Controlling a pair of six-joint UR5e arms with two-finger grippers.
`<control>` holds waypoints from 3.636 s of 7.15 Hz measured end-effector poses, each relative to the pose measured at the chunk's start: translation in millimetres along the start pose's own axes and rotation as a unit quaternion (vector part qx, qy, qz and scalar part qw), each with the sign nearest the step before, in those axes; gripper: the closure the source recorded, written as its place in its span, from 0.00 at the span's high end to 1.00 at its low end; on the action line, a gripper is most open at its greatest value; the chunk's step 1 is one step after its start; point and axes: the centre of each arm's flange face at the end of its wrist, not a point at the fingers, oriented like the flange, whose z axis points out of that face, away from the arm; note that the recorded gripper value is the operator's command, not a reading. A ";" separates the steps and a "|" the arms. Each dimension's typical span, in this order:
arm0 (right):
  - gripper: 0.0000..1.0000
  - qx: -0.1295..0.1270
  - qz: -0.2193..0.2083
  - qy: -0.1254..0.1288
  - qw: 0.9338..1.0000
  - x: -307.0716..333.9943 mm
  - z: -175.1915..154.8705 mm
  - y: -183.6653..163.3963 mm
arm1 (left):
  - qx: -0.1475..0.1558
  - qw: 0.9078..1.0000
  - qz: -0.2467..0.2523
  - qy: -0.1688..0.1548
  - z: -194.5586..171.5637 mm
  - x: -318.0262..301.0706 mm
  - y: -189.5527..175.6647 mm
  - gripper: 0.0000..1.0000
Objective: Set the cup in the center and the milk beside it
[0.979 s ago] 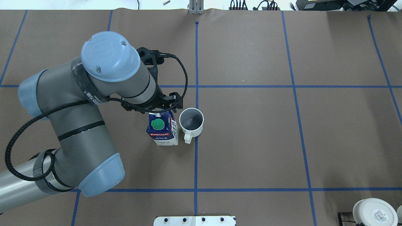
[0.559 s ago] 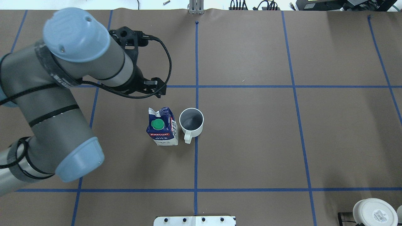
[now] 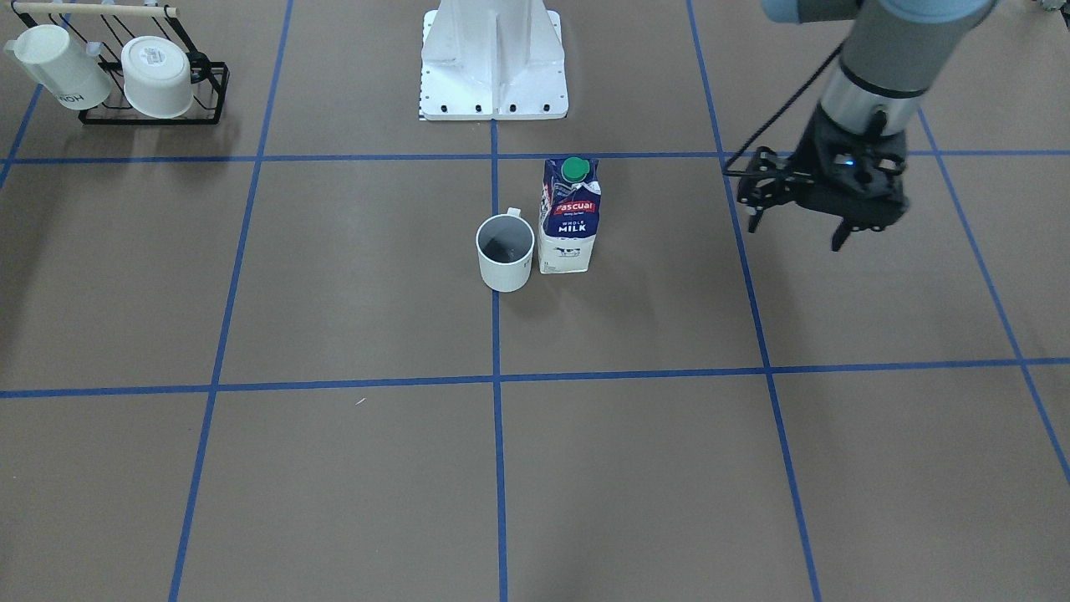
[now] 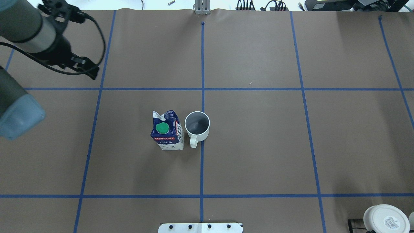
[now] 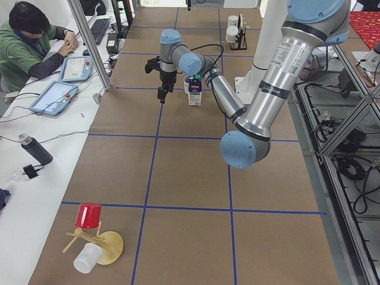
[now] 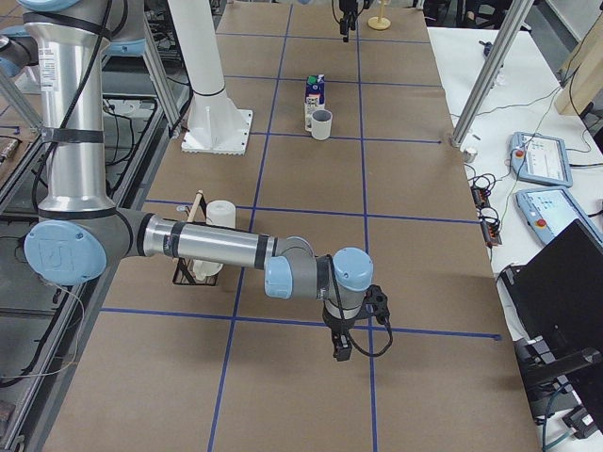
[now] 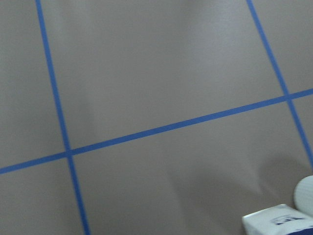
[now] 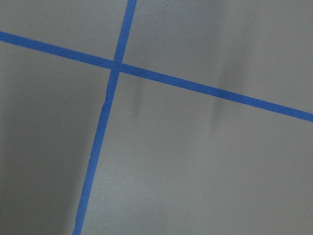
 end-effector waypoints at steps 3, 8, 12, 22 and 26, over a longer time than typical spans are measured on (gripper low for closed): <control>1.00 -0.002 0.000 0.000 1.000 1.0 1.8 2.0 | -0.040 0.999 0.032 -0.001 -7.3 -245.9 40.2 0.98; 1.00 -0.006 0.002 -0.001 1.000 2.7 5.5 8.2 | -0.092 0.996 0.006 0.016 48.4 -454.4 198.8 0.98; 1.00 -0.007 0.002 -0.001 1.000 3.2 6.6 10.2 | -0.075 0.995 -0.073 0.002 39.8 -443.7 228.9 0.98; 1.00 0.022 -0.017 0.003 1.000 6.5 17.3 35.0 | -0.072 0.995 -0.068 -0.001 37.8 -437.7 237.7 0.98; 1.00 0.021 -0.015 0.003 1.000 8.3 20.4 37.7 | -0.072 0.995 -0.068 -0.002 38.2 -437.8 238.0 0.98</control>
